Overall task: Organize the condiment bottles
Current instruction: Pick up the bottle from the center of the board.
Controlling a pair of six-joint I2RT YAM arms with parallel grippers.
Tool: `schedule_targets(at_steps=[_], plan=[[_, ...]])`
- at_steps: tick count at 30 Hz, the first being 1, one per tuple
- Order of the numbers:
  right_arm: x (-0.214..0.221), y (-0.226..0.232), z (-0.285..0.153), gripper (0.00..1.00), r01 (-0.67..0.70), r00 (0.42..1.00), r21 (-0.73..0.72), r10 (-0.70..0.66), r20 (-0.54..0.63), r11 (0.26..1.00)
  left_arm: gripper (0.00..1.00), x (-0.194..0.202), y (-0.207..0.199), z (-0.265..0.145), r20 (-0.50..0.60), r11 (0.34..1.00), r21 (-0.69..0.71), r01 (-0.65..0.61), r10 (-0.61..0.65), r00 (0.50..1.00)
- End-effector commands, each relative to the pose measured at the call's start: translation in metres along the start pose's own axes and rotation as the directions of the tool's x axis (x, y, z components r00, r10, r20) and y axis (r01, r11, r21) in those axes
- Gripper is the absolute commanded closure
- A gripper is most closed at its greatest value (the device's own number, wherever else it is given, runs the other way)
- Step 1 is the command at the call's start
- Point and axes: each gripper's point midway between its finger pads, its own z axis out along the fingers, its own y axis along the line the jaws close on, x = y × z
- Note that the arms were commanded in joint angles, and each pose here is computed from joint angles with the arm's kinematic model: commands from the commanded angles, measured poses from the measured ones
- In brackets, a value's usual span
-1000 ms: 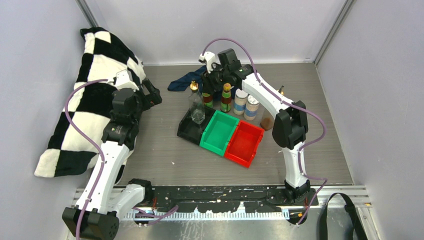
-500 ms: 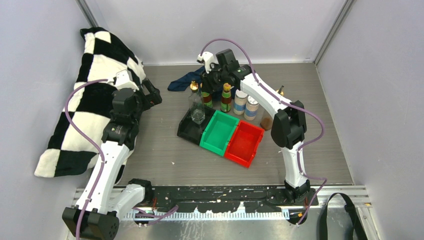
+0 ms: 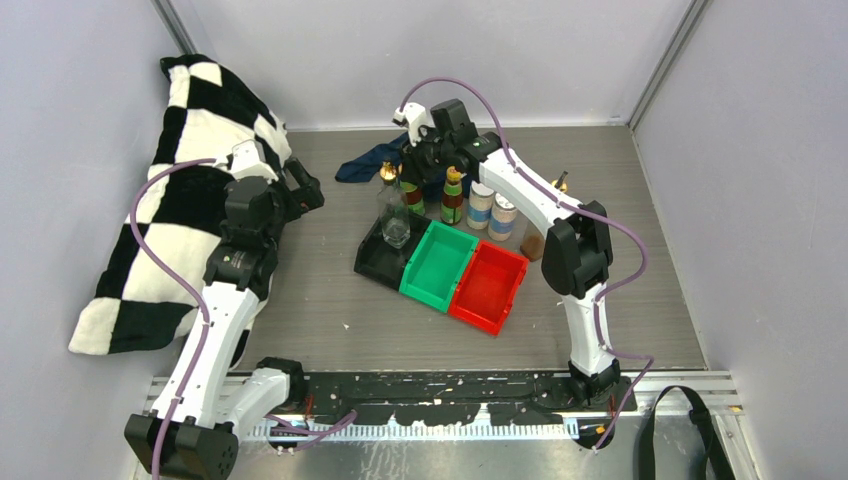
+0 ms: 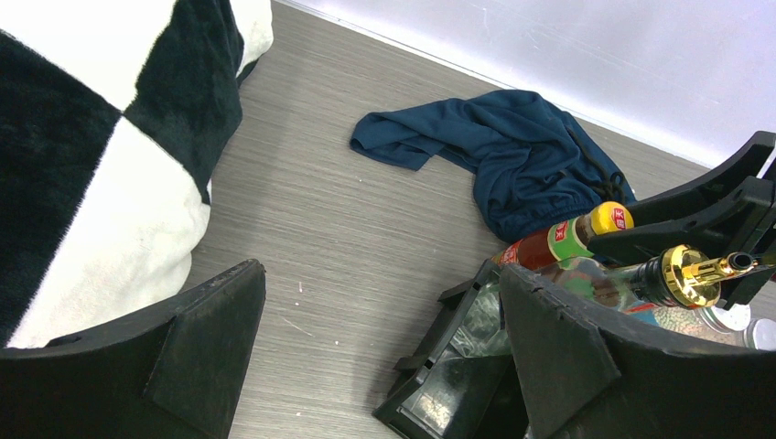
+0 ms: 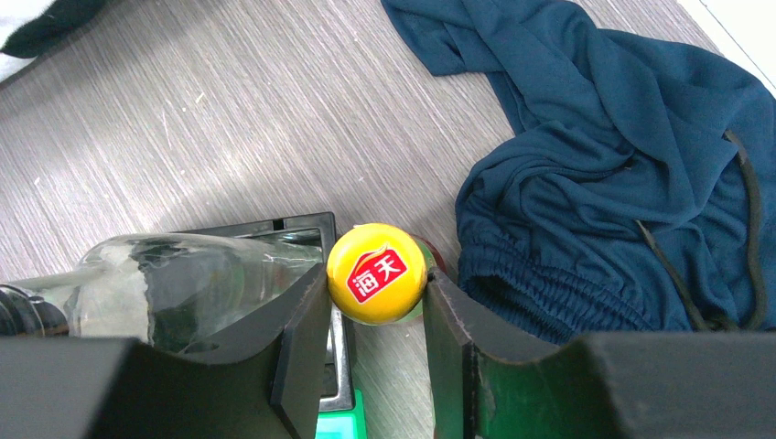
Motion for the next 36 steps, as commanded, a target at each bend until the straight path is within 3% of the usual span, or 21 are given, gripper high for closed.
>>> schedule_targets(at_steps=[1,36], plan=[[-0.024,-0.003,-0.015,0.99,0.031,0.998,0.046,-0.034,0.059,0.998,0.0,-0.01,-0.004,0.002,0.039,1.0,0.018,0.021,-0.022,0.999],[-0.063,-0.017,-0.052,0.99,0.026,0.981,0.113,-0.047,0.188,0.993,0.0,-0.007,-0.004,0.005,0.031,1.0,0.015,0.017,-0.017,0.999]])
